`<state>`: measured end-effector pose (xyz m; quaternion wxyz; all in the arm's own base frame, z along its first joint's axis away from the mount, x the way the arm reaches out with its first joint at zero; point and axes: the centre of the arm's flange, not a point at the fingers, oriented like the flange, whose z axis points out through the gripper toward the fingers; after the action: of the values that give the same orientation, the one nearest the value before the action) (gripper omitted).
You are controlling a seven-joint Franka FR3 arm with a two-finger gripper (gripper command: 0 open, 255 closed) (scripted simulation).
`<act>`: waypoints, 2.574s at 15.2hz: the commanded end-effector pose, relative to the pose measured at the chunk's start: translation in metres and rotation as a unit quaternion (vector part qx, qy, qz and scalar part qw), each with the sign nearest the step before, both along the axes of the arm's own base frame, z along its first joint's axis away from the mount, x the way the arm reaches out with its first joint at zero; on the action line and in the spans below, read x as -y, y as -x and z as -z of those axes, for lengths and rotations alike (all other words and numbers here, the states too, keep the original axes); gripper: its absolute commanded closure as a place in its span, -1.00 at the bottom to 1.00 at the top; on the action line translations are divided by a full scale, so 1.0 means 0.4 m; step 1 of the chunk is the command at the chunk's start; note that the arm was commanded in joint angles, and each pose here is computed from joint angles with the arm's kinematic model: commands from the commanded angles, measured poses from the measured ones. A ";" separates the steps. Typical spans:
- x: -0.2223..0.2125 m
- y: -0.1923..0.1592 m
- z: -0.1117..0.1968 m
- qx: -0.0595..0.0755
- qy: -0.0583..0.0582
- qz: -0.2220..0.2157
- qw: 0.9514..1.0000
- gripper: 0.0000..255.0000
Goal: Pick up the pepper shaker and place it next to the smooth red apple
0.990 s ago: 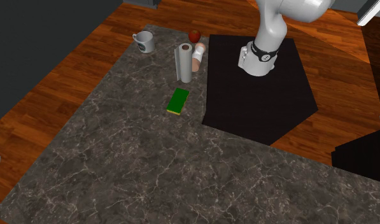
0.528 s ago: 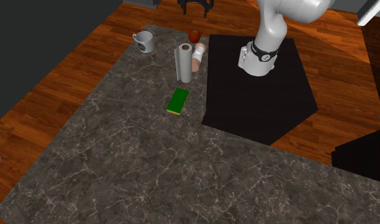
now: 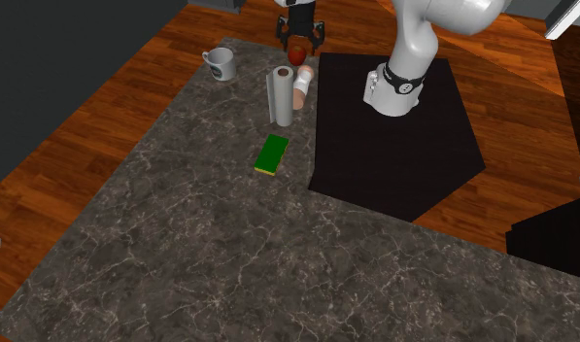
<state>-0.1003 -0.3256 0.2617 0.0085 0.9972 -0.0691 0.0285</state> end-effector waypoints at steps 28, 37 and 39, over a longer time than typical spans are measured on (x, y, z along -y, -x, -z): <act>-0.022 0.037 0.364 0.047 0.008 -0.007 0.999 1.00; -0.023 0.037 0.311 0.047 0.008 -0.007 0.999 1.00; -0.023 0.037 0.285 0.047 0.008 -0.007 0.999 1.00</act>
<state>-0.1157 -0.3160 0.1430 0.0129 0.9951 -0.0619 0.0763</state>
